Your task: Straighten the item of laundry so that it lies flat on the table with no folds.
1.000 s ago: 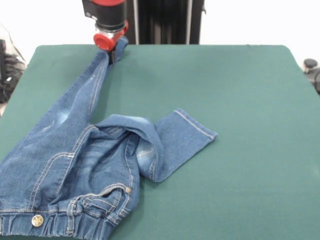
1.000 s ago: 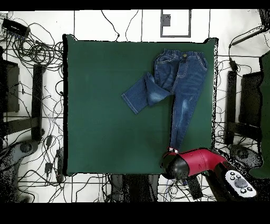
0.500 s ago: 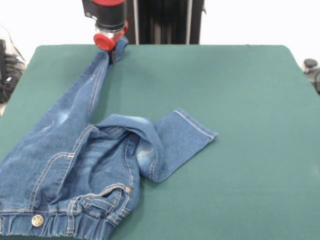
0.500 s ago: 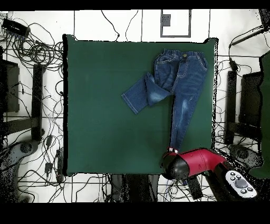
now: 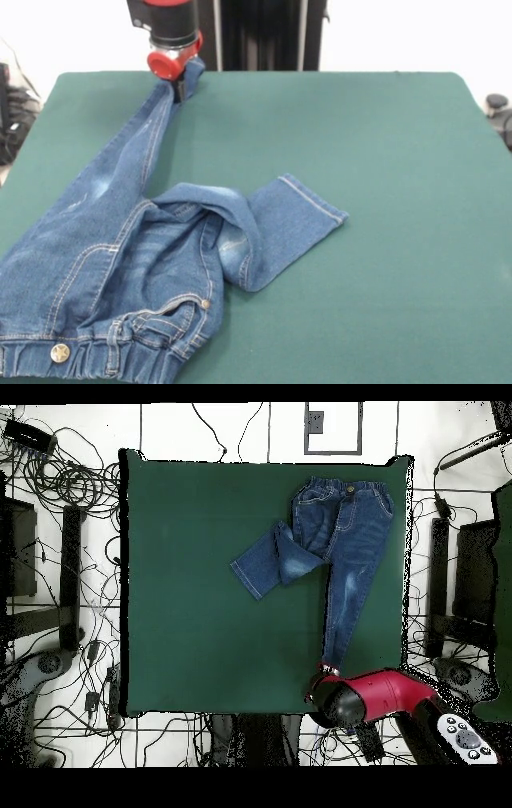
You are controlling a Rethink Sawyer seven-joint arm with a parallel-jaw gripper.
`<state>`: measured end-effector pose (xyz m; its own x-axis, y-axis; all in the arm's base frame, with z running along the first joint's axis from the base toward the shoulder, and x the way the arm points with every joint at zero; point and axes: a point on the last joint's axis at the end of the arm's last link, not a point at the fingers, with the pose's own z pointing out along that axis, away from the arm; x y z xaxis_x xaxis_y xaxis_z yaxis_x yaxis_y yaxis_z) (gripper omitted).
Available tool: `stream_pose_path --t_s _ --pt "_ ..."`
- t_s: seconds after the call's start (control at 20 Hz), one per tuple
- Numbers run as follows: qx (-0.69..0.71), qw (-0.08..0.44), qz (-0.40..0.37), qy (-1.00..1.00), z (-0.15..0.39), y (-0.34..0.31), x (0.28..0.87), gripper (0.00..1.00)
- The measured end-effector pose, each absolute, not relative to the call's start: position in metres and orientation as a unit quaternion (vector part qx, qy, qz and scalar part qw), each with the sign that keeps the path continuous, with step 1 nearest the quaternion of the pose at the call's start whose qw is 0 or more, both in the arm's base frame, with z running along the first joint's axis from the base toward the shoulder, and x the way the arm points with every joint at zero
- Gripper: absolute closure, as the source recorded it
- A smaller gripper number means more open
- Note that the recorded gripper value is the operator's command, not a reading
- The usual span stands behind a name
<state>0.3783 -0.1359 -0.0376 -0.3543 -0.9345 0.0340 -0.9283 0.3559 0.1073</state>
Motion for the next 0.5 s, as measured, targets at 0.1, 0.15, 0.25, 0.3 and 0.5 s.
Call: stream_pose_path --t_s 0.1,0.15,0.25,0.3,0.5 --pt "0.566 0.043 -0.035 -0.823 -0.0375 -0.1362 0.378 1.0" --pt "0.565 0.042 -0.035 -0.824 -0.0375 -0.1366 0.3777 1.0" --pt "0.563 0.039 -0.036 -0.825 -0.0375 -0.1371 0.3771 1.0" --pt "0.563 0.038 -0.036 -0.825 -0.0375 -0.1373 0.3768 1.0" --pt "0.559 0.03 -0.036 -0.828 -0.0374 -0.1385 0.3753 1.0"
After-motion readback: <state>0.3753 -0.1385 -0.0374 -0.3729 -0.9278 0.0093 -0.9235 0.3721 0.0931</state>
